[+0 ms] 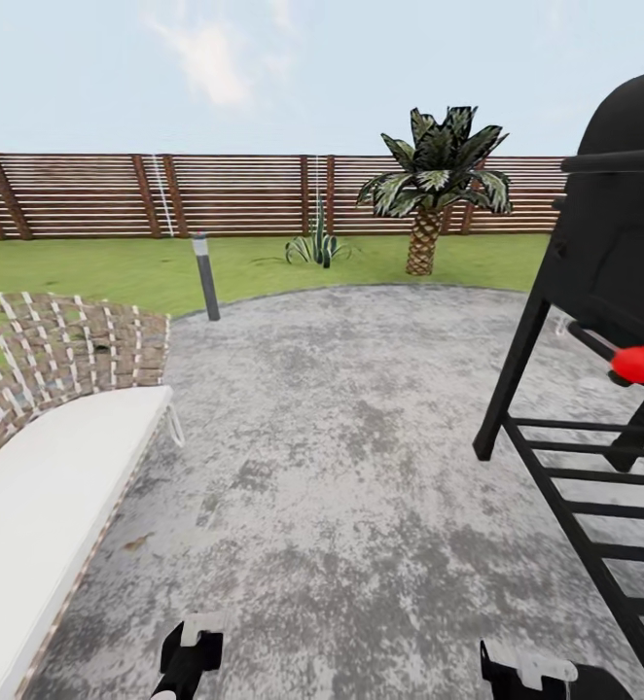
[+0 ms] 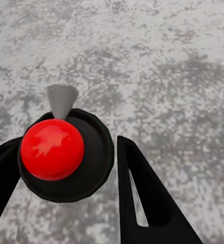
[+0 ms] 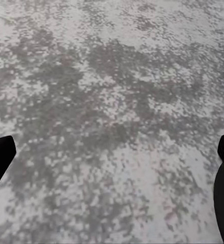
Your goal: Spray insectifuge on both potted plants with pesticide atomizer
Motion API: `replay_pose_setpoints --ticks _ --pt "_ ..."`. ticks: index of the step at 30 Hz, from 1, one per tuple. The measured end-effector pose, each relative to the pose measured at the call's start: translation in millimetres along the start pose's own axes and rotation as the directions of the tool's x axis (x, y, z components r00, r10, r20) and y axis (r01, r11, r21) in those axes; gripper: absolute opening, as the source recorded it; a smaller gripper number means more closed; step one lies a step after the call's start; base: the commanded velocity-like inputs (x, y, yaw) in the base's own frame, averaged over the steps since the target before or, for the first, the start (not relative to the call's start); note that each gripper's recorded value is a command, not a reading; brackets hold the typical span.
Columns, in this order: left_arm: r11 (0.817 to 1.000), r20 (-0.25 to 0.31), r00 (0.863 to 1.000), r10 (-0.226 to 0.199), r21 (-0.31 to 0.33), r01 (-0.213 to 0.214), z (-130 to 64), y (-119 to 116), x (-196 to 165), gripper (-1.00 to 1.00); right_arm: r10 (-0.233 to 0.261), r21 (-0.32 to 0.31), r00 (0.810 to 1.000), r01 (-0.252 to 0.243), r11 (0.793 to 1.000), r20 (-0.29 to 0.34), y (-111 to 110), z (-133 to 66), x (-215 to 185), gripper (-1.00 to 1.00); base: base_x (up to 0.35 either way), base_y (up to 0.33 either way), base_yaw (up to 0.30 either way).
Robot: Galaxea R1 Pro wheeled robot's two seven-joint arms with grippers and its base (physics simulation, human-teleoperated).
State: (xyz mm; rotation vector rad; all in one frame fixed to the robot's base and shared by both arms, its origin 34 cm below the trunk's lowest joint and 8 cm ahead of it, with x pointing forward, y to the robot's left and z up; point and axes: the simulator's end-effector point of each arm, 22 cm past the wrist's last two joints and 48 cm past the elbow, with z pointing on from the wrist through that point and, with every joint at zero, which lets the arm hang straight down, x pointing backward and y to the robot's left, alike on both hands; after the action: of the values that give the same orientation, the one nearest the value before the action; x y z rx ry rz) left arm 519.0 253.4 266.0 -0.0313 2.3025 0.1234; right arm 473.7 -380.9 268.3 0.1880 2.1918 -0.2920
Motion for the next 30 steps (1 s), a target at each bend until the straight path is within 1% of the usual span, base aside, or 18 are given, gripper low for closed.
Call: replay_pose_setpoints --ticks 10,16,30 --pt "1.000 0.000 1.000 0.000 0.000 0.000 0.1 -0.1 -0.2 -1.00 0.002 -0.003 1.000 -0.002 1.000 -0.002 2.6 -0.5 0.8 1.00 0.339 0.000 0.000" --pt "1.000 0.000 1.000 0.000 0.000 0.000 0.1 -0.1 -0.3 -1.00 -0.002 0.002 1.000 0.002 1.000 0.000 -2.1 0.2 0.1 1.00 0.338 0.000 0.000" --pt "1.000 0.001 1.000 0.000 0.002 0.000 0.1 -0.8 -0.4 -1.00 -0.002 0.000 1.000 0.002 1.000 -0.001 -1.0 0.0 0.2 1.00 0.339 0.000 0.000"
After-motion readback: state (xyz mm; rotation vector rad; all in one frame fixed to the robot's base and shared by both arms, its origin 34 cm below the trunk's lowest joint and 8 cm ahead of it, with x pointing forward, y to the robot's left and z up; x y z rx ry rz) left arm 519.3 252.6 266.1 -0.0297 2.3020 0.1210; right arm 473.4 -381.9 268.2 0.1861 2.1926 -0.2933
